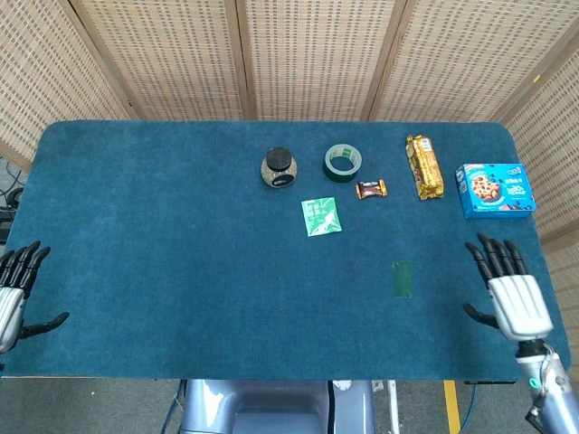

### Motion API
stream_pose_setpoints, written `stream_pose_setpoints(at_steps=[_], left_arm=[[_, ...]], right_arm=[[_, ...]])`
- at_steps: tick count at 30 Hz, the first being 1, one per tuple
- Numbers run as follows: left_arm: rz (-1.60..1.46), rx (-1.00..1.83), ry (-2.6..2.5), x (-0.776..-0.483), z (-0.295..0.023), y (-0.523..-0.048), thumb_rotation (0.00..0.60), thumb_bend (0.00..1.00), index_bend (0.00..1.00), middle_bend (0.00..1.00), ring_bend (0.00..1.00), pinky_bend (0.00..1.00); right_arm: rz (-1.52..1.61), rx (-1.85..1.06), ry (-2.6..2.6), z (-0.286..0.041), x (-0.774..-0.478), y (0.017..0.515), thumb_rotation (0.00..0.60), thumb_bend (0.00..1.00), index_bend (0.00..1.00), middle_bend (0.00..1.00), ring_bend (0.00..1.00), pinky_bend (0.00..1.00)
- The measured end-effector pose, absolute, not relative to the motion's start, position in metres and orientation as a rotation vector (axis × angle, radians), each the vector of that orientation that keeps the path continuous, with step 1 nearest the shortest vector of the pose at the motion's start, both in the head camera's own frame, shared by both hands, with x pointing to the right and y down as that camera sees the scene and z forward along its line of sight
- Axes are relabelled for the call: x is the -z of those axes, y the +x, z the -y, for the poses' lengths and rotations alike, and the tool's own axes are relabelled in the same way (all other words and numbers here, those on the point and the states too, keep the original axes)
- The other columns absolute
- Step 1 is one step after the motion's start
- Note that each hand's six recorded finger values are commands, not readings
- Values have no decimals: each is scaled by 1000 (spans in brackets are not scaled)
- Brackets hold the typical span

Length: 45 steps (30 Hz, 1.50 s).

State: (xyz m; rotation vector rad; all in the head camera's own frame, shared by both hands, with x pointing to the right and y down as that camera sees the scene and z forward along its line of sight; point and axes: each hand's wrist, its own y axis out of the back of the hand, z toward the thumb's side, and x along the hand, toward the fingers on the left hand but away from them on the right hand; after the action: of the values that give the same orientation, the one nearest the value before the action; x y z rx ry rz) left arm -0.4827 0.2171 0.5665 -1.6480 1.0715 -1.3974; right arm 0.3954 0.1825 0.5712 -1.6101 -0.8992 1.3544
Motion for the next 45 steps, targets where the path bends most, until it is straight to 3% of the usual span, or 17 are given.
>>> stream_pose_setpoints(at_steps=[8,16,32,45], left_arm=[[-1071,1432,-1634,-574,-209,-484,600,0,0,0,0,0],[-1065,1467,-1625,-582,-204,-484,600,0,0,0,0,0],[-1056,1505,-1603,-595,-195,-487,600,0,0,0,0,0],[-1053,1492,-1609,-593,-197,-484,600,0,0,0,0,0]], right_arm=[[702,-1347,-1735,-128,-617,351,600,455,267,0,0,0],[602,-1408,-1720,-87,-659,335,600,533,300,0,0,0],[400,-1483,-1757,-93,-714,315,600,619,323,0,0,0],[298,-1478,-1768,-112,-728,305,600,620,327,0,0,0]])
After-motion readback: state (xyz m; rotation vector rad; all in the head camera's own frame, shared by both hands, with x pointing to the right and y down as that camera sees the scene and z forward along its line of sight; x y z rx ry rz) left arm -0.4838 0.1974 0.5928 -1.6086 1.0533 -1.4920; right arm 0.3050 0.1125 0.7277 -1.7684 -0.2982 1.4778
